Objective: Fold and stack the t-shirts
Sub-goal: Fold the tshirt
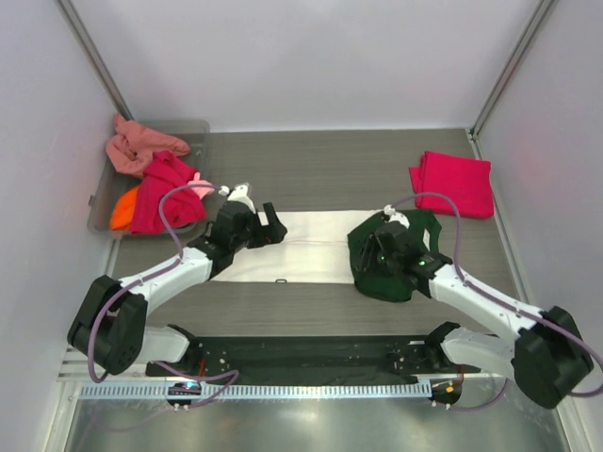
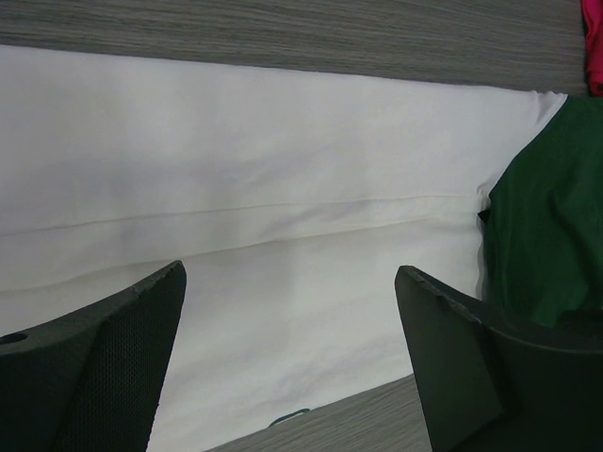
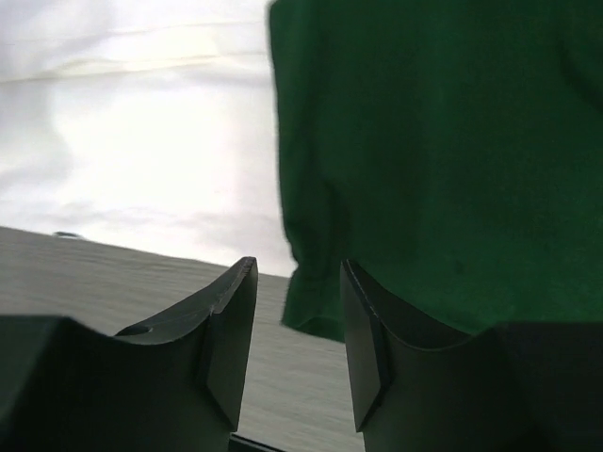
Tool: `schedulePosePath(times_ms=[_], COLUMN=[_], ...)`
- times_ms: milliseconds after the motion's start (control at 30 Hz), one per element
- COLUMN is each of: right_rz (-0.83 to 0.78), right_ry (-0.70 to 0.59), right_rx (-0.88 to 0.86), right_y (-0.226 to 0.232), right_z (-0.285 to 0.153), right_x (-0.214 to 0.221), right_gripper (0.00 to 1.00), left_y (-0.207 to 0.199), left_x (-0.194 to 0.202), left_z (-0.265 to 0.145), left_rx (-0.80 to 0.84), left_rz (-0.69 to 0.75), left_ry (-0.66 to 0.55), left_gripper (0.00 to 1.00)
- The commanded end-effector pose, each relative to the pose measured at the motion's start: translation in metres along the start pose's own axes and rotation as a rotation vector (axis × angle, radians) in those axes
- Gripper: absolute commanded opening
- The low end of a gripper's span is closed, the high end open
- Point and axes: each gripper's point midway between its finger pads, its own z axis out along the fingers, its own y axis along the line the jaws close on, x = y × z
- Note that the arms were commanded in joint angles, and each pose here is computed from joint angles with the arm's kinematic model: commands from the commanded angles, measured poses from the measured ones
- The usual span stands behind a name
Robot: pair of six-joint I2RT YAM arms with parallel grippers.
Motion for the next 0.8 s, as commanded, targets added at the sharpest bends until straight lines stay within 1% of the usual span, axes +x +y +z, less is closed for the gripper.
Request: schedulePosePath(times_ms=[0, 33, 100, 167, 233, 267, 467, 567, 600, 667, 700, 733, 767], right_rz=[-0.033, -0.035, -0.042, -0.063, -0.078, -0.077, -0.091, -0.082, -0.072, -0.008, 0.036, 0.069, 0.122], right_ry=[0.017, 0.074, 0.092, 0.137, 0.139, 0.155, 0.145, 0.103, 0.065, 0.005, -0.008, -0.059, -0.079], right_rx=[0.074, 0.056, 0.018, -0.041, -0.115, -0.180, -0.219, -0.125, -0.012, 0.097, 0.192, 0.246, 0.281], right_y=[-0.010, -0.005, 0.007, 0.025, 0.044, 0.056, 0.057, 0.038, 0.014, -0.010, -0.034, -0.047, -0.056], right_z=[0.021, 0.029, 0.035, 0.036, 0.033, 0.025, 0.003, -0.004, -0.004, -0.007, -0.009, -0.012, -0.014], right_x=[0.003, 0.018, 0.025, 0.041, 0.046, 0.048, 0.047, 0.040, 0.033, 0.022, 0.019, 0.010, 0.007], right_gripper=[0.46, 0.46, 0.46, 0.46, 0.46, 0.46, 0.46, 0.56, 0.60, 0.61, 0.62, 0.62, 0.62], left_y=[-0.015, -0.015, -0.015, -0.013, -0.013, -0.014, -0.015, -0.016, -0.017, -0.016, -0.015, -0.015, -0.010], left_x=[-0.017, -0.016, -0.019, -0.018, -0.019, -0.018, -0.017, -0.015, -0.016, -0.015, -0.014, -0.016, -0.012], left_z=[-0.004, -0.004, -0.005, -0.005, -0.006, -0.006, -0.005, -0.004, -0.004, -0.004, -0.004, -0.004, -0.002], left_rx=[0.042, 0.041, 0.040, 0.034, 0.034, 0.037, 0.039, 0.043, 0.045, 0.039, 0.030, 0.021, -0.007], left_rz=[0.016, 0.018, 0.018, 0.020, 0.020, 0.023, 0.025, 0.027, 0.027, 0.033, 0.036, 0.036, 0.039], left_ry=[-0.057, -0.054, -0.062, -0.063, -0.065, -0.065, -0.057, -0.050, -0.050, -0.047, -0.043, -0.044, -0.025], left_gripper=[0.93, 0.93, 0.92, 0.93, 0.93, 0.93, 0.93, 0.93, 0.93, 0.94, 0.94, 0.95, 0.96])
